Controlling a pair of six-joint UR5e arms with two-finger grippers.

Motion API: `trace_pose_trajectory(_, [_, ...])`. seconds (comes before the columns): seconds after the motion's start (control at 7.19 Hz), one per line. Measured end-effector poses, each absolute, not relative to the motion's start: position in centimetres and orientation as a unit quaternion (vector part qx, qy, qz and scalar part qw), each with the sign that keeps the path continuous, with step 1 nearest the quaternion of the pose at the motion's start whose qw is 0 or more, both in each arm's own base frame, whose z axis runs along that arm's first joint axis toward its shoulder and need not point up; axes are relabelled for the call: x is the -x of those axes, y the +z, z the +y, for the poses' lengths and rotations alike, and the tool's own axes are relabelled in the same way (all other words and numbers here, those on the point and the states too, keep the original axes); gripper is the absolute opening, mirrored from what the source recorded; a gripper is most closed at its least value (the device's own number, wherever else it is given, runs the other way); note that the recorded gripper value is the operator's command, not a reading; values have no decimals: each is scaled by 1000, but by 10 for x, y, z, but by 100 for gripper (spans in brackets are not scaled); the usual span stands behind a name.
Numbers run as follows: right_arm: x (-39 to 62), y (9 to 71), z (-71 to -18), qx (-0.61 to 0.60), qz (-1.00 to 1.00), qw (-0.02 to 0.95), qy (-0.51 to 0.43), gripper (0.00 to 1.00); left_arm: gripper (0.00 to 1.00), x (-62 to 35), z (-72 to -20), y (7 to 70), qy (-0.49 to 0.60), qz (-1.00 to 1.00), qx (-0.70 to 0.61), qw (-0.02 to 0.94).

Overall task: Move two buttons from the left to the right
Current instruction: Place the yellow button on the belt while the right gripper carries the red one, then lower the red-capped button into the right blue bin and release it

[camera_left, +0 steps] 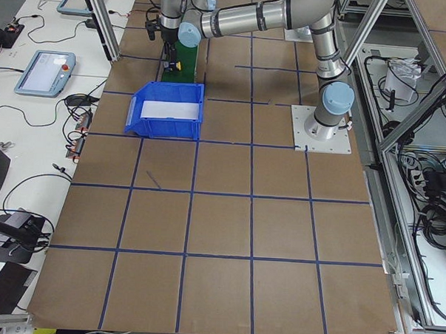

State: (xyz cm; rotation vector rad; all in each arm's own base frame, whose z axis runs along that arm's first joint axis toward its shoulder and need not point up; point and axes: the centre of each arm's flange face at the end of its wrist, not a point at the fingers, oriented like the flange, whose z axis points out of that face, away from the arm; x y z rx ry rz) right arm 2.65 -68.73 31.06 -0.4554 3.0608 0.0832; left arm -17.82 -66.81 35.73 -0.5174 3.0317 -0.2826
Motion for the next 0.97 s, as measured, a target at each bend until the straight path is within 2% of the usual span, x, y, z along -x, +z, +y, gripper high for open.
trace_pose_trajectory(0.28, [75,340,-678,171,985,11,35,6,100,145,-636,424,-94,986,136,34])
trace_pose_trajectory(0.56, [171,368,-663,169,985,4,40,6,100,144,-611,463,-103,988,109,22])
trace_pose_trajectory(0.97, [263,387,-645,166,986,-4,30,6,100,139,-605,464,-89,990,107,-15])
